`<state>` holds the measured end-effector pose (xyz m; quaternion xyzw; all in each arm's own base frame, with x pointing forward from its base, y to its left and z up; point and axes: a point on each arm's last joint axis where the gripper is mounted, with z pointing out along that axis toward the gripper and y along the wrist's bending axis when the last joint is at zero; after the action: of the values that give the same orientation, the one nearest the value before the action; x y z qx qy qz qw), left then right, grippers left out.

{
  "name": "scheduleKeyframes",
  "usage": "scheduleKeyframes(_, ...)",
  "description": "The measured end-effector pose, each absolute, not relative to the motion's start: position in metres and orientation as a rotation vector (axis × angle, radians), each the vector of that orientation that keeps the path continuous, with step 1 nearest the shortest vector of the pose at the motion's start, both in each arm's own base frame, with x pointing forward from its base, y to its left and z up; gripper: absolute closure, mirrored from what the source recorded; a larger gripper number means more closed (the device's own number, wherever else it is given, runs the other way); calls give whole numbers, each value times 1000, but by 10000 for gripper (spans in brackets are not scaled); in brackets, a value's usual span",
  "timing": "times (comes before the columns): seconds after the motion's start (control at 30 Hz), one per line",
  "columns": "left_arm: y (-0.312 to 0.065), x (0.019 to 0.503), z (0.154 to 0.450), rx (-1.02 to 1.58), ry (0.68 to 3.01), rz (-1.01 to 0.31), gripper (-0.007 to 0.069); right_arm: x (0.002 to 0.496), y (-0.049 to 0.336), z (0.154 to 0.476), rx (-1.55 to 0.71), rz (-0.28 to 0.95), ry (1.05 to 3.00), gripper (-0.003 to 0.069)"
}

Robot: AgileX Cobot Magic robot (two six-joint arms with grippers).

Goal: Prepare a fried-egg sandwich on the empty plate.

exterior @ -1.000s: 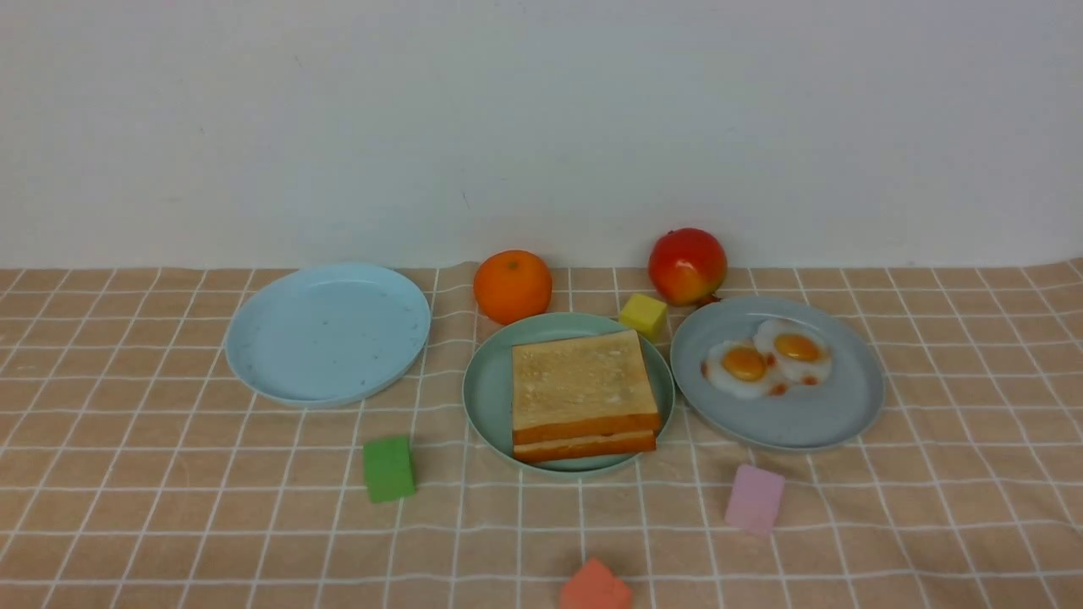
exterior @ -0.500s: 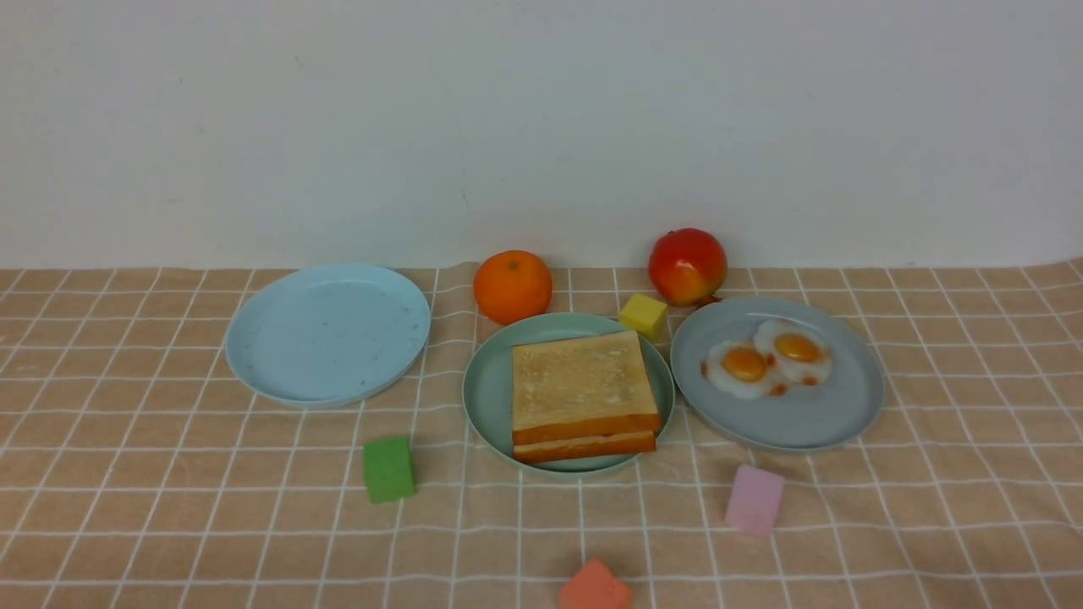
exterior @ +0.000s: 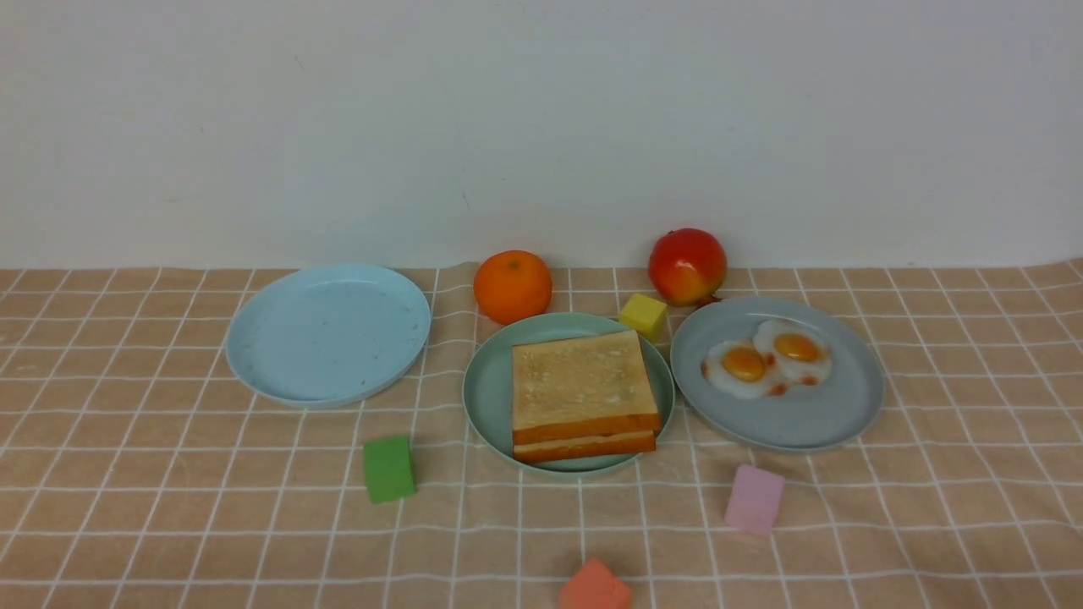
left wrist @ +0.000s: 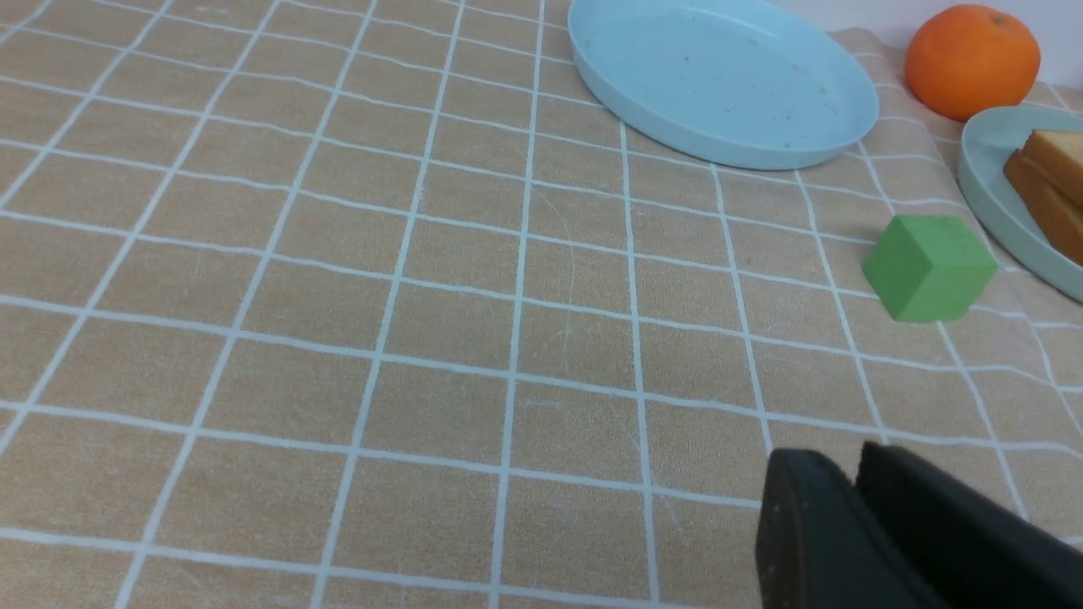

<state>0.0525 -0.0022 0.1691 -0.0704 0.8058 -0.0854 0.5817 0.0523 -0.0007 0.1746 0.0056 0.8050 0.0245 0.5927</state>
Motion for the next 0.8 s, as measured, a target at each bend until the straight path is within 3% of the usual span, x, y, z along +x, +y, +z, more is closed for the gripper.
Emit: scheduleKeyframes(0.8,-2,52,169,-164,1882,-199,530,52,-1,175,13,57,1872,419)
